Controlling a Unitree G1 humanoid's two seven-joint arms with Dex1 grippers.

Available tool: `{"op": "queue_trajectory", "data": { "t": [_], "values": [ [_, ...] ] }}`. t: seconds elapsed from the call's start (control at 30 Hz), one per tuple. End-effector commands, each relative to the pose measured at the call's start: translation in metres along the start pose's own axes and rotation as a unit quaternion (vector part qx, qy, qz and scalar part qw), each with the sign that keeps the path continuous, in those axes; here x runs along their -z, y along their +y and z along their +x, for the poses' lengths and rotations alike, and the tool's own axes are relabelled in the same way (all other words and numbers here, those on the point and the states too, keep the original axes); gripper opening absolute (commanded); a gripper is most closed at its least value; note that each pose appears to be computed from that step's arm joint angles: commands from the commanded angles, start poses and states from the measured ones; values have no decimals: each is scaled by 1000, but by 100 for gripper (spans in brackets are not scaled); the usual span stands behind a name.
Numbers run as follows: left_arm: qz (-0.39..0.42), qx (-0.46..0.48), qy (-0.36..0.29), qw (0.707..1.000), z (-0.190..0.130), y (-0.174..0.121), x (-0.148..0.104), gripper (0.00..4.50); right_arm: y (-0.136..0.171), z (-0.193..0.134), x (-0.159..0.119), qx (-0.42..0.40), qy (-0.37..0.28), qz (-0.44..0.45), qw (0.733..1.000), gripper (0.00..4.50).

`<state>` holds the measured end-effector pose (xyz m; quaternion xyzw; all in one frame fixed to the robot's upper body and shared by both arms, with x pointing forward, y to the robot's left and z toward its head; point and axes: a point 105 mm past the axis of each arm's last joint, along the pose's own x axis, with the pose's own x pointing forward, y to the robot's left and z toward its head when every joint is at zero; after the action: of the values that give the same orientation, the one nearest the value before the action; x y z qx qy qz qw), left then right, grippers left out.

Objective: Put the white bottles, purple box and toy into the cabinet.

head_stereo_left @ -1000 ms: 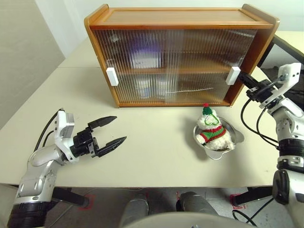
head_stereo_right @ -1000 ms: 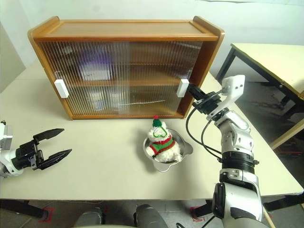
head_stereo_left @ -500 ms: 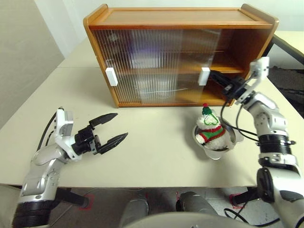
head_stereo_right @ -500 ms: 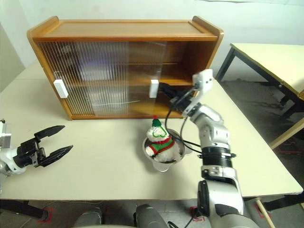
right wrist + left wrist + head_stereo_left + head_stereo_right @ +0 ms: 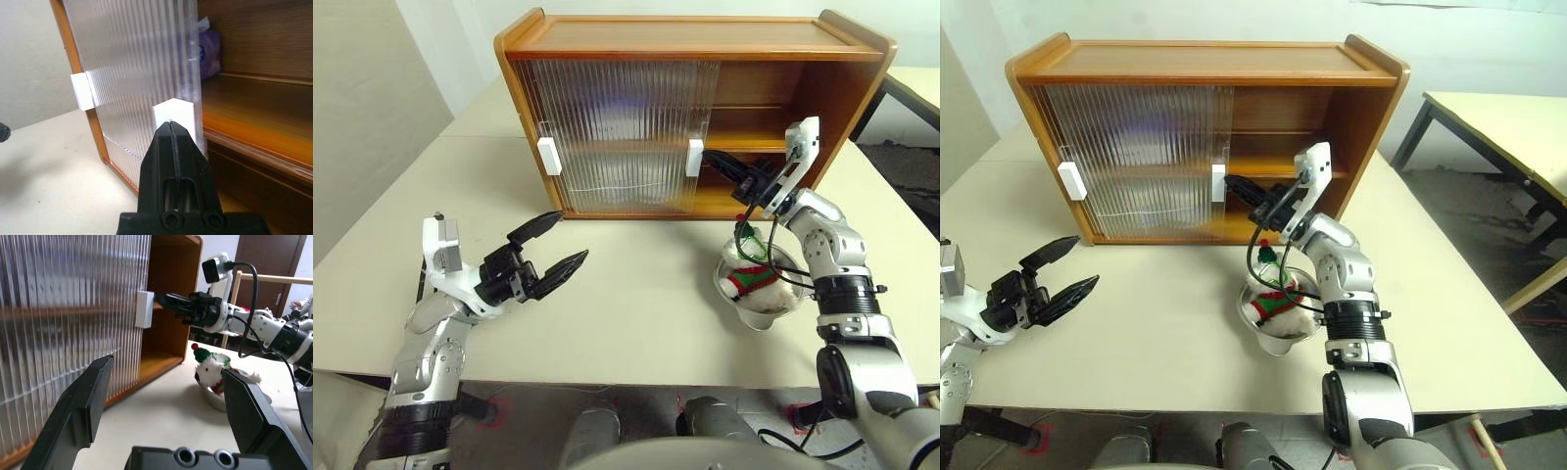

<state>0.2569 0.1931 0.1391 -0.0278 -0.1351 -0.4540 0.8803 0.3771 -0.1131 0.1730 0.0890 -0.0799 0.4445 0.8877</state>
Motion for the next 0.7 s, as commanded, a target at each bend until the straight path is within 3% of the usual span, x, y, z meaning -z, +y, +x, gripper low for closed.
{"op": "queue_trajectory", "data": {
  "t": [0.03, 0.33, 0.43, 0.53, 0.7],
  "values": [
    [8, 10, -5, 1000, 9, -4, -2, 450, 7, 7, -6, -15, -7, -2, 1000, 2],
    [5, 20, -14, 1000, 21, 1, -3, 450, 27, 19, 1, -47, -12, 12, 999, 2],
    [7, 25, -14, 1000, 26, 0, -3, 450, 16, 12, -2, -19, -11, 8, 1000, 2],
    [7, 25, -12, 1000, 27, 1, -3, 450, -4, -11, -11, 11, 3, 2, 1000, 57],
    [3, 24, -8, 1000, 24, 2, -1, 450, -12, -71, -35, -32, 73, -8, 997, 229]
  ]
}}
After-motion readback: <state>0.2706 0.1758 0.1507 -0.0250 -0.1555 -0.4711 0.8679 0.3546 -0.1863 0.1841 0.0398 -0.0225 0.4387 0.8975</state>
